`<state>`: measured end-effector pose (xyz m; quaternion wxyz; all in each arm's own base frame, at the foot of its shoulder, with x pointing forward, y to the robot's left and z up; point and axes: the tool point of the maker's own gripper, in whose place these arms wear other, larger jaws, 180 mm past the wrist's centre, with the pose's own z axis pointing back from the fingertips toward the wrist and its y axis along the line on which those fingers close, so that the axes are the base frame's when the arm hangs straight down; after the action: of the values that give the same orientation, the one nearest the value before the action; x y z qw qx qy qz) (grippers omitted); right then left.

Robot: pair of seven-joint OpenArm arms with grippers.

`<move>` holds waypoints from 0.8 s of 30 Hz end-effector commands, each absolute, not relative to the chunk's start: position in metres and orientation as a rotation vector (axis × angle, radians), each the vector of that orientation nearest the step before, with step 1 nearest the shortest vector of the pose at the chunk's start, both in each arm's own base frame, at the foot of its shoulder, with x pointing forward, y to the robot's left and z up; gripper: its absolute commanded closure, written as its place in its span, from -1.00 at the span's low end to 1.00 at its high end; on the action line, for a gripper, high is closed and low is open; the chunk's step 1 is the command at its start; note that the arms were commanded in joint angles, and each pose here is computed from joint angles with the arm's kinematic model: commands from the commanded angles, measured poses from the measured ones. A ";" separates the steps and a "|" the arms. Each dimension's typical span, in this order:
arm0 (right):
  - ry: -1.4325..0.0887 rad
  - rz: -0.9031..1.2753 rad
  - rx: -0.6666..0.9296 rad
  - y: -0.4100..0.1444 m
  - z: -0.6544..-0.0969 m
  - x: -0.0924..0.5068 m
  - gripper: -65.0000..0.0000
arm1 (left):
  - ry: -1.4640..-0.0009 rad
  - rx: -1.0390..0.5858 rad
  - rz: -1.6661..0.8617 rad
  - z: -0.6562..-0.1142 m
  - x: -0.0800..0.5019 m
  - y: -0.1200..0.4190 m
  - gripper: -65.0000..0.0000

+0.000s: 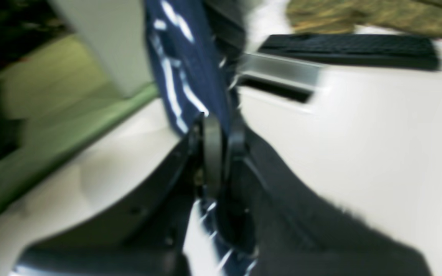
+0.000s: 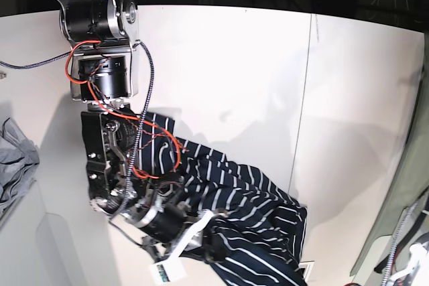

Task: Layout the t-shirt on the table in an organized manner, then fold the t-shirt properly
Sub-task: 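Regrasp the shirt with both grippers at new edges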

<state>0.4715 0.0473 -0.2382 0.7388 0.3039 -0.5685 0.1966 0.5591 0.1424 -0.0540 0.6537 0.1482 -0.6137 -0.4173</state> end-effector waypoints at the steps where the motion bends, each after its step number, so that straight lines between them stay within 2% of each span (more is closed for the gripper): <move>1: -1.248 0.466 0.682 0.061 -0.228 0.469 1.00 | -1.442 0.425 -0.895 -0.018 0.556 0.173 1.00; 5: -1.118 0.657 0.745 0.130 -0.258 0.418 1.00 | -1.300 0.424 -0.923 -0.057 0.522 0.217 1.00; 9: -0.990 0.817 0.771 0.171 -0.299 0.361 1.00 | -1.118 0.442 -0.921 -0.127 0.495 0.263 1.00; 15: -0.828 0.933 0.793 0.198 -0.354 0.284 1.00 | -0.777 0.529 -0.916 -0.259 0.444 0.328 1.00; 19: -0.754 0.990 0.806 0.208 -0.376 0.244 0.99 | -0.589 0.575 -0.880 -0.327 0.408 0.370 1.00; 22: -0.724 1.024 0.806 0.210 -0.385 0.228 0.29 | -0.510 0.551 -0.867 -0.357 0.387 0.379 0.96; 24: -0.716 1.039 0.800 0.209 -0.388 0.225 -0.03 | -0.483 0.539 -0.872 -0.367 0.378 0.379 0.81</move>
<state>0.2129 0.1970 -0.4096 0.7490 0.3495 -0.2971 0.4781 0.3678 0.3769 -0.3805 0.8493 0.2466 -0.2129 -0.4154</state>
